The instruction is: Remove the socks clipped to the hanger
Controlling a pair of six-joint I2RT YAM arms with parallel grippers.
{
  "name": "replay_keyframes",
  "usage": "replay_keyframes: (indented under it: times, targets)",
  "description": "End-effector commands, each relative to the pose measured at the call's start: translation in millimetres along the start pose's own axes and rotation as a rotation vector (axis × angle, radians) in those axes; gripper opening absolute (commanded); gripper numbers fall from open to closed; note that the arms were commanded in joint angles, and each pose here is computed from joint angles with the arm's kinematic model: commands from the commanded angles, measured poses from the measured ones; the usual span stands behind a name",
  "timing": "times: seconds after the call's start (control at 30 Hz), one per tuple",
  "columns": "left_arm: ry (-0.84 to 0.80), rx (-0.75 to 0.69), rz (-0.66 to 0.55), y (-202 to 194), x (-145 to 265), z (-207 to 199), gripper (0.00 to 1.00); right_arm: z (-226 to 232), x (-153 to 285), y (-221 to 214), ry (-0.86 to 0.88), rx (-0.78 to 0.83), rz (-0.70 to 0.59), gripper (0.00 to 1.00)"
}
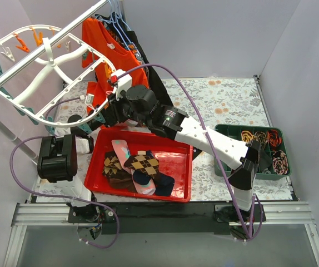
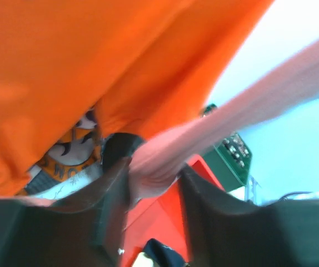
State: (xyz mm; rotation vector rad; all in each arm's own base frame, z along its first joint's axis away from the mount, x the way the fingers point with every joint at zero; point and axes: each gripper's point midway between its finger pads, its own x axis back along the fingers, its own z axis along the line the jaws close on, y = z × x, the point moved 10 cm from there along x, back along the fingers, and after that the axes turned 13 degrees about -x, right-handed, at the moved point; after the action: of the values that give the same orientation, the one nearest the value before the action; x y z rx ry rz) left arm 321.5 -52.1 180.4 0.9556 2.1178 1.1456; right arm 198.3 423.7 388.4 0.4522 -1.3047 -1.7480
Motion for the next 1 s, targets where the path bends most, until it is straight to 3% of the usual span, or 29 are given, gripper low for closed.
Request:
replay_keyframes:
  times: [0.0,0.07,0.2,0.5,0.7,0.97]
  targets:
    - [-0.134,-0.272,-0.102,26,-3,-39,0.27,7,13,17,0.033,-0.013,-0.050,0.05]
    - [-0.094,-0.235,-0.089,23,0,-44,0.14,8,13,20,0.039,-0.014,-0.056,0.05]
    - [-0.037,-0.171,-0.080,20,6,-52,0.07,8,14,21,0.034,-0.016,-0.063,0.10]
    - [-0.016,-0.027,-0.055,11,19,-72,0.02,2,20,15,0.010,-0.005,-0.044,0.47]
    - [0.008,0.000,-0.032,4,23,-74,0.02,-7,32,9,-0.029,0.023,-0.023,0.64]
    - [0.021,0.011,-0.028,2,26,-79,0.02,-16,58,17,-0.065,0.030,-0.047,0.66]
